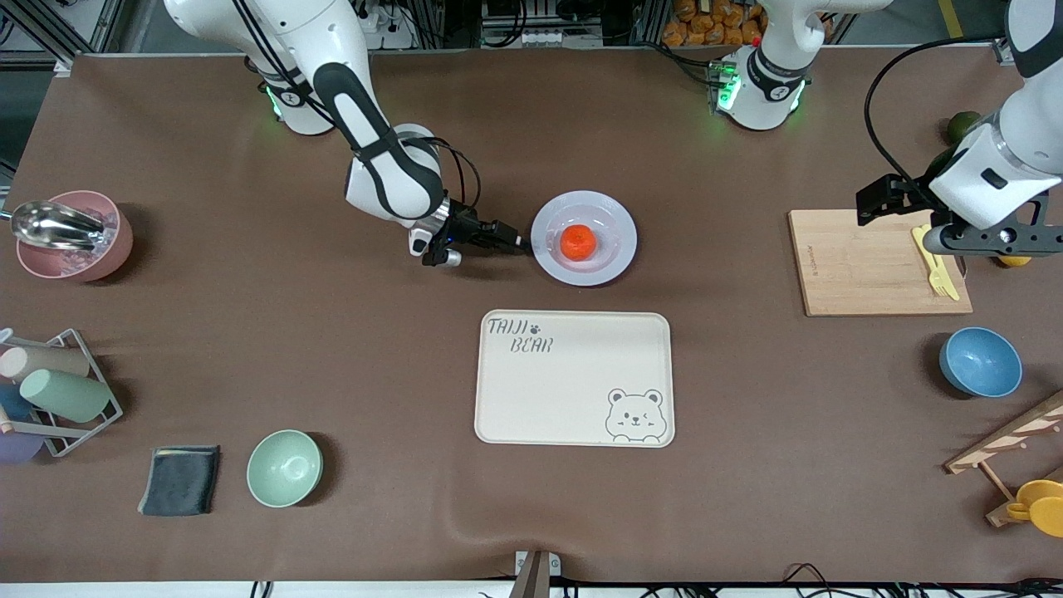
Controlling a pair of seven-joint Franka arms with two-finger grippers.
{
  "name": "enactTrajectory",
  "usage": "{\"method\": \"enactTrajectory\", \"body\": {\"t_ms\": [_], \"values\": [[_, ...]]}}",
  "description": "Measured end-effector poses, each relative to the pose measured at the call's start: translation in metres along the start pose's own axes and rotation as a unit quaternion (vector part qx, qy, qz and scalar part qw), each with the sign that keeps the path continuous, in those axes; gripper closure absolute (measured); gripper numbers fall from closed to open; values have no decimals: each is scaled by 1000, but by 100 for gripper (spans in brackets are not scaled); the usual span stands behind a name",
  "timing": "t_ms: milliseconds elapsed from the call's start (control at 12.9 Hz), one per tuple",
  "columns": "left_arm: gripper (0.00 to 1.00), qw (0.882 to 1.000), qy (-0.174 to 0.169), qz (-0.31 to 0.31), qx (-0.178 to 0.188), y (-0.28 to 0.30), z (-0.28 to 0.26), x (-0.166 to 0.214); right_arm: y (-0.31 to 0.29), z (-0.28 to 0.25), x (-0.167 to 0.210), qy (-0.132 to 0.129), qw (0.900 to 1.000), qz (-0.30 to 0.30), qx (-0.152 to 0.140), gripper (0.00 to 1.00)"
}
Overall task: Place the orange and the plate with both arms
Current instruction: 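Grip the plate rim with the right gripper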
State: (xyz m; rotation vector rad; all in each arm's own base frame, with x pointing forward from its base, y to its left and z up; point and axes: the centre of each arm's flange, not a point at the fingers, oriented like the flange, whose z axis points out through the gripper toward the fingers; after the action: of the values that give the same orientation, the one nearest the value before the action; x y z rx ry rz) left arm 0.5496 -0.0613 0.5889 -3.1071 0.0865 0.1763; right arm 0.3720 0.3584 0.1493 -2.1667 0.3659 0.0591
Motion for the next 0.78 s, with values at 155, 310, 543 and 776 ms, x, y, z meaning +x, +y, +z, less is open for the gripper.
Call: {"method": "enactTrajectory", "body": {"t_ms": [155, 310, 543, 776], "values": [[0, 1000, 0, -2, 0, -2, 0, 0, 1, 3, -4, -4, 1000, -1, -2, 41], [0, 1000, 0, -3, 0, -4, 0, 0, 2, 6, -8, -9, 1000, -2, -3, 44], [0, 1000, 0, -4, 0, -4, 0, 0, 2, 13, -17, -13, 1000, 2, 6, 46], [0, 1000, 0, -4, 0, -4, 0, 0, 4, 20, -26, -15, 1000, -6, 16, 49]]}}
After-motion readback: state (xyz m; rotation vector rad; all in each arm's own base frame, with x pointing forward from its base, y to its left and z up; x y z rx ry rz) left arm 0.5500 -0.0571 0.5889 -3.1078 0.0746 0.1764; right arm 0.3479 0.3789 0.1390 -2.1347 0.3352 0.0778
